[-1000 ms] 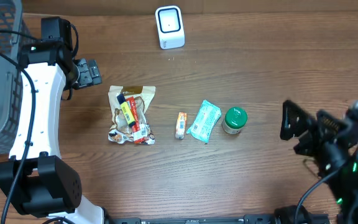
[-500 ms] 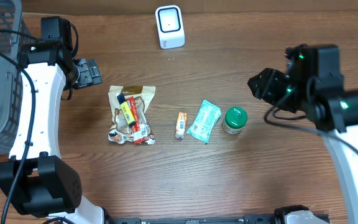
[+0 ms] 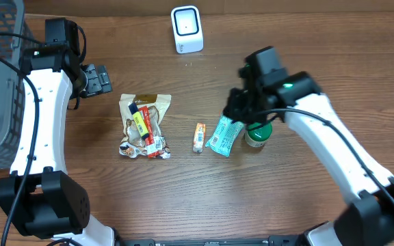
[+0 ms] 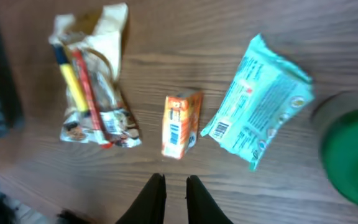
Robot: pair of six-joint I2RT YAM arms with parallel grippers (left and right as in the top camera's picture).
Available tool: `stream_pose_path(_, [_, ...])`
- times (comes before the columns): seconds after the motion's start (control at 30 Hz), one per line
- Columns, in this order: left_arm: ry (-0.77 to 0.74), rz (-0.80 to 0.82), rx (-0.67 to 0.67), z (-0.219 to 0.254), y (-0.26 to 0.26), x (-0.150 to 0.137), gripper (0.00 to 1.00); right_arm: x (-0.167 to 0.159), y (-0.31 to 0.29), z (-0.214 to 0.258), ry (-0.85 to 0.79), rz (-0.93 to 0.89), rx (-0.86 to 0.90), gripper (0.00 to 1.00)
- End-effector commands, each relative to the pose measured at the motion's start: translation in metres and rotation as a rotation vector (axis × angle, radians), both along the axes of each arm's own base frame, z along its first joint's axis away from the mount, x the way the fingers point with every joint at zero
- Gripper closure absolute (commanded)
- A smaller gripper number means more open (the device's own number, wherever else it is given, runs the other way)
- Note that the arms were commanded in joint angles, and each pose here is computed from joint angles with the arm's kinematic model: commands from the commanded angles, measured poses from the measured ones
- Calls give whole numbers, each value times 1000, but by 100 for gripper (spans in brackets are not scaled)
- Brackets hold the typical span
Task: Scan the item barcode
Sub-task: 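Raise the right gripper and move it left over the teal pack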
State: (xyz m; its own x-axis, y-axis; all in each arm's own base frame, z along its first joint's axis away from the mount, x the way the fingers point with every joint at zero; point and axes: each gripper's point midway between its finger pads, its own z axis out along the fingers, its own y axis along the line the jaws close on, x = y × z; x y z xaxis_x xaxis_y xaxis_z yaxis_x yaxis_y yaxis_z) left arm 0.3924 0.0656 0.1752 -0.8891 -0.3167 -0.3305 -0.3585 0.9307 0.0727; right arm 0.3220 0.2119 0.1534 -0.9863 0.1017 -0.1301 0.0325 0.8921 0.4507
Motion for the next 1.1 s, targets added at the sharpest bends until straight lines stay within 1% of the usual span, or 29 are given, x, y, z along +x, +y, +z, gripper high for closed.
stream_pose_path(0.0, [-10,-6,13,5,1,-1,0,-1,10,-36,39,29,-86,83])
stream_pose_path(0.13, [-10,-6,13,5,1,-2,0,-2,13,-61,77,44,-137,82])
stream_pose_path(0.3, [-10,-6,13,5,1,-2,0,-11,24,-75,119,53,-156,80])
stream_pose_path(0.47, [-10,-6,13,5,1,-2,0,-20,31,-79,97,92,-213,80])
stream_pose_path(0.6, [-10,-6,13,5,1,-2,0,-20,37,-80,55,109,-246,79])
stream_pose_path(0.67, [-10,-6,13,5,1,-1,0,-14,46,-77,21,111,-216,75])
stream_pose_path(0.7, [-10,-6,13,5,1,-1,0,-9,49,-76,0,109,-202,65])
stream_pose_path(0.73, [-10,-6,13,5,1,-1,0,-4,54,-74,-22,108,-183,60])
stream_pose_path(0.93, [-10,-6,13,5,1,-2,0,19,104,-46,-140,163,67,55])
stream_pose_path(1.0, [-10,-6,13,5,1,-2,0,23,120,-34,-171,194,152,54])
stream_pose_path(1.07, [-10,-6,13,5,1,-2,0,24,141,-14,-211,253,281,53])
